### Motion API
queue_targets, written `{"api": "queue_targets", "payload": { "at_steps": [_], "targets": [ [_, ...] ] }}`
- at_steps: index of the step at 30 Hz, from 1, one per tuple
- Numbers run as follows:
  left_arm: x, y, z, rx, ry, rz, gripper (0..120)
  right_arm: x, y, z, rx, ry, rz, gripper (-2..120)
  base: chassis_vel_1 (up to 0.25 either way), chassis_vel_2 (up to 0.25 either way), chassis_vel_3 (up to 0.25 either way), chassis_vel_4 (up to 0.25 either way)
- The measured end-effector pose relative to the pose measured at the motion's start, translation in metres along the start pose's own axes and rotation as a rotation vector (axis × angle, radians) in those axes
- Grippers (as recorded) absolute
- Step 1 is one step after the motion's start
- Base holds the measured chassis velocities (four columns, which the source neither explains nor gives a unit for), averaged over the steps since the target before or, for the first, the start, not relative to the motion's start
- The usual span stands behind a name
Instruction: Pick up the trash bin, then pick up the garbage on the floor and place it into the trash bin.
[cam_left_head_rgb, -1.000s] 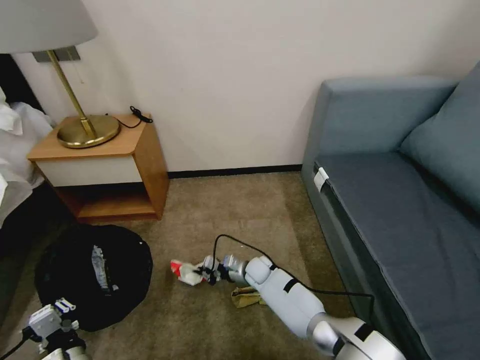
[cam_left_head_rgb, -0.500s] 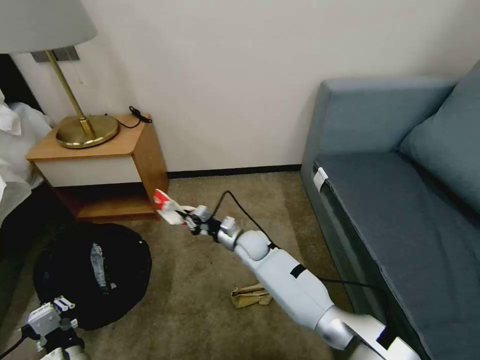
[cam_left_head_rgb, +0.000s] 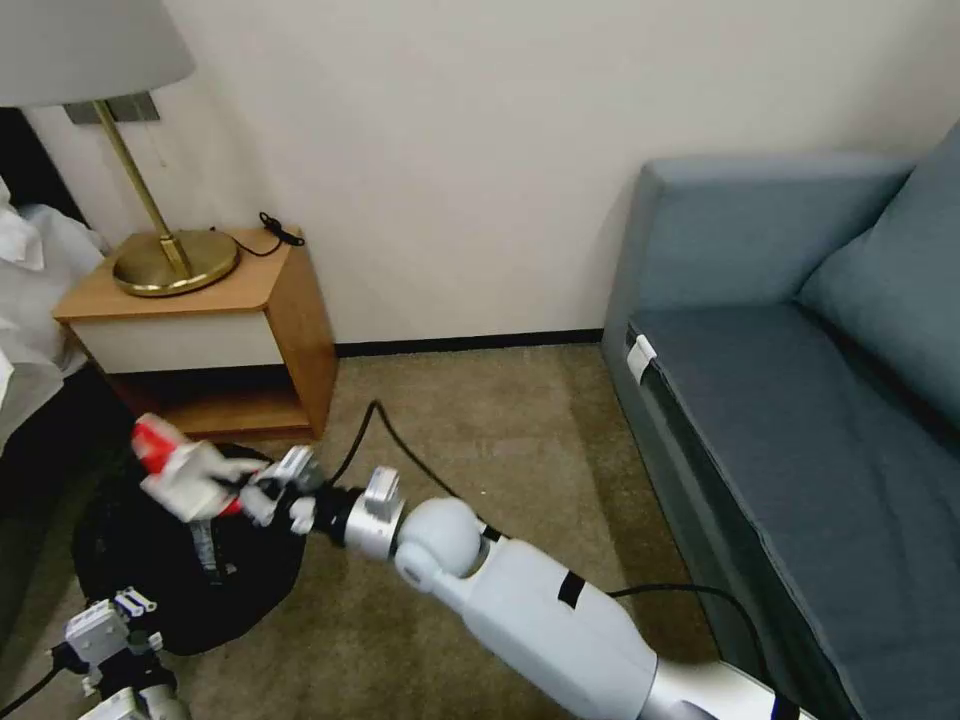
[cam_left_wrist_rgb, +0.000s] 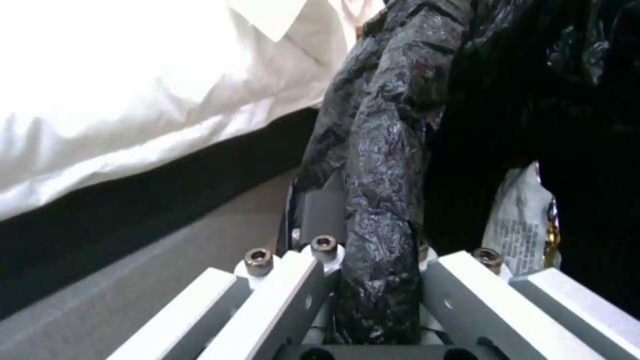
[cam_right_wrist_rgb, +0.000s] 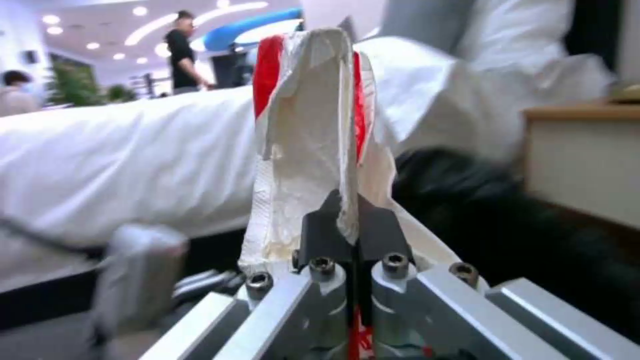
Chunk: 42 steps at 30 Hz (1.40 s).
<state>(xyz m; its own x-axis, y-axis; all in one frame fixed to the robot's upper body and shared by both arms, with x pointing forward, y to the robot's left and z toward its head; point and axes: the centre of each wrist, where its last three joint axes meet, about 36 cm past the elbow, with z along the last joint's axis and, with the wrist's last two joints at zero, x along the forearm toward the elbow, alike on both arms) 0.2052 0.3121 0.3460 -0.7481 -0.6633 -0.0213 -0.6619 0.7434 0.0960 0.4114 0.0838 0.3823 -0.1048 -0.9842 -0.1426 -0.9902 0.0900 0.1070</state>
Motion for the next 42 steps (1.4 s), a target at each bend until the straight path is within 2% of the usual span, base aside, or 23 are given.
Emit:
{"api": "queue_targets", "payload": {
  "at_steps": [4, 18, 22, 25, 26, 29, 30, 31, 34, 36, 39, 41, 42],
  "targets": [
    [0.003, -0.001, -0.008, 0.01, -0.009, 0.001, 3, -0.003, -0.006, 0.023, 0.028, 0.074, -0.013, 0, 0.0, 0.0, 0.0, 0.0],
    [0.016, 0.0, -0.013, 0.018, -0.029, 0.006, 3, -0.018, -0.025, 0.059, 0.122, 0.176, 0.131, 0, 0.0, 0.0, 0.0, 0.0],
    [0.019, 0.0, -0.013, 0.021, -0.032, 0.003, 3, -0.019, -0.02, 0.063, 0.146, 0.191, 0.143, 11, 0.0, 0.0, 0.0, 0.0],
    [0.019, 0.001, -0.013, 0.022, -0.038, 0.001, 3, -0.019, -0.015, 0.065, 0.158, 0.198, 0.153, 26, 0.0, 0.0, 0.0, 0.0],
    [0.019, 0.001, -0.013, 0.022, -0.038, 0.001, 3, -0.019, -0.015, 0.065, 0.158, 0.198, 0.153, 26, 0.0, 0.0, 0.0, 0.0],
    [0.018, 0.002, -0.013, 0.021, -0.041, -0.001, 3, -0.019, -0.012, 0.067, 0.166, 0.203, 0.175, 41, 0.0, 0.0, 0.0, 0.0],
    [0.018, 0.002, -0.013, 0.021, -0.041, -0.001, 3, -0.019, -0.012, 0.067, 0.166, 0.203, 0.175, 41, 0.0, 0.0, 0.0, 0.0],
    [0.018, 0.002, -0.013, 0.021, -0.041, -0.002, 3, -0.019, -0.012, 0.066, 0.169, 0.202, 0.18, 46, 0.0, 0.0, 0.0, 0.0],
    [0.018, 0.002, -0.013, 0.023, -0.04, -0.003, 3, -0.019, -0.013, 0.064, 0.174, 0.199, 0.194, 54, 0.0, 0.0, 0.0, 0.0],
    [0.018, 0.001, -0.013, 0.024, -0.039, -0.002, 3, -0.016, -0.016, 0.061, 0.185, 0.198, 0.205, 66, 0.0, 0.0, 0.0, 0.0],
    [0.018, 0.001, -0.013, 0.025, -0.039, -0.003, 3, -0.012, -0.02, 0.059, 0.19, 0.196, 0.213, 73, 0.0, 0.0, 0.0, 0.0],
    [0.018, 0.001, -0.011, 0.023, -0.037, -0.002, 3, -0.006, -0.023, 0.057, 0.179, 0.187, 0.229, 85, 0.0, 0.0, 0.0, 0.0],
    [0.018, 0.001, -0.011, 0.023, -0.037, -0.002, 3, -0.006, -0.023, 0.057, 0.179, 0.187, 0.229, 85, 0.0, 0.0, 0.0, 0.0]
  ]
}}
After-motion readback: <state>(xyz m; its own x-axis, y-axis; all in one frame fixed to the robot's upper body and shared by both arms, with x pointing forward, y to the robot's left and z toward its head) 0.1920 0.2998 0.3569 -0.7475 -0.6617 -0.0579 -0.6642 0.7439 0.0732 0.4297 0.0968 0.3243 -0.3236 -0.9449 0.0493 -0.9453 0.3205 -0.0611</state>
